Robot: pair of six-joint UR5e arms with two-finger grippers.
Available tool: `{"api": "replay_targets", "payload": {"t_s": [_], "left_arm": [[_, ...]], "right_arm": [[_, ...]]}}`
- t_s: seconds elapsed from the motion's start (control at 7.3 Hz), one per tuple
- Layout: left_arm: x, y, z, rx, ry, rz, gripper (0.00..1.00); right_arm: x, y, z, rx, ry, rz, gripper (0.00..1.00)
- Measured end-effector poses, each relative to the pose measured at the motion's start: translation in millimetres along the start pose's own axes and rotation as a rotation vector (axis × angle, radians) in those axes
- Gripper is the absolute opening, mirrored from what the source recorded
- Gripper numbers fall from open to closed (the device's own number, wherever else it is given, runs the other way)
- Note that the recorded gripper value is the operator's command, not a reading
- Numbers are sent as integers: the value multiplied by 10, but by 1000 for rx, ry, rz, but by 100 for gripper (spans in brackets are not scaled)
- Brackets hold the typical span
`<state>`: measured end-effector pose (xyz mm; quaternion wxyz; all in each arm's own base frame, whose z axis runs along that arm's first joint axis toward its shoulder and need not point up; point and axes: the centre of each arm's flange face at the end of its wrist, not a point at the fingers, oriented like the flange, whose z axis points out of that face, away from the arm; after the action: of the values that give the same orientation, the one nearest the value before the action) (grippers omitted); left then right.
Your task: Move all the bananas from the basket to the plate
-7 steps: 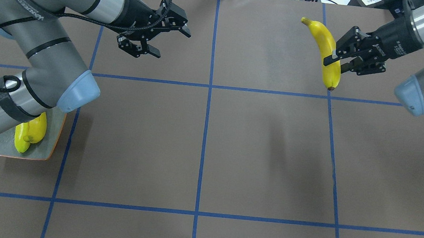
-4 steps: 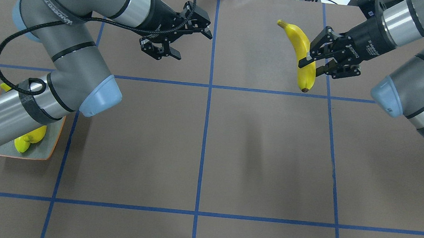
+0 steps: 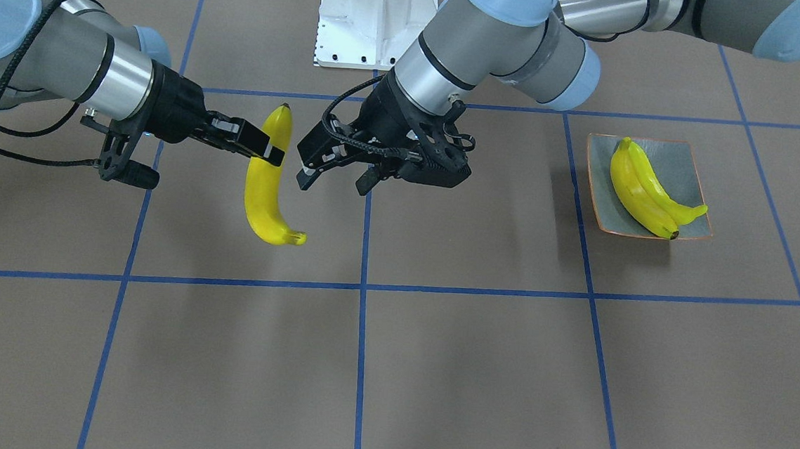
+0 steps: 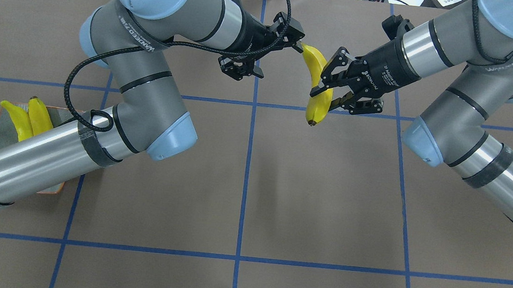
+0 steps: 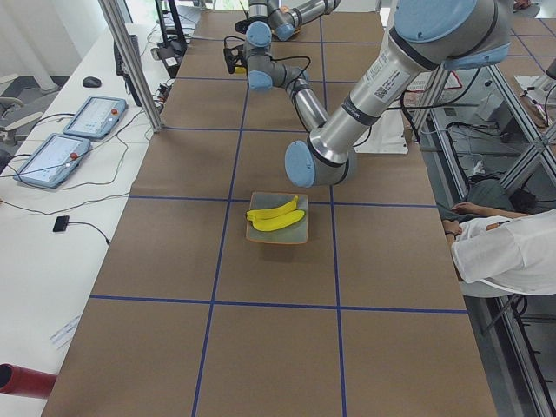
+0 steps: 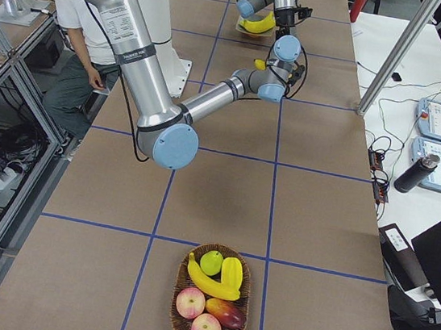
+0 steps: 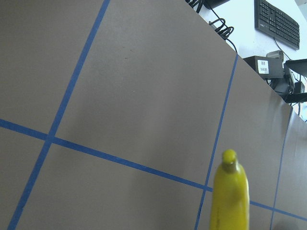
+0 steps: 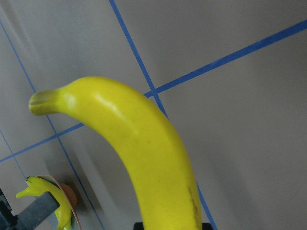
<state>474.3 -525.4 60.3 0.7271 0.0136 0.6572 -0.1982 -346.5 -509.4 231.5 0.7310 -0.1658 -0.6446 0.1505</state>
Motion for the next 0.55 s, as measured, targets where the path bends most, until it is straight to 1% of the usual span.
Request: {"api": "replay_targets", "payload": {"t_s": [0.27,0.55], "left_arm": [[27,-28,141,13,33,-29,100],[10,-75,233,22,42,-45,99]], "right_arm": [[-62,171,75,6,-19,11,0],[-112,286,61,2,-33,24,0]]}}
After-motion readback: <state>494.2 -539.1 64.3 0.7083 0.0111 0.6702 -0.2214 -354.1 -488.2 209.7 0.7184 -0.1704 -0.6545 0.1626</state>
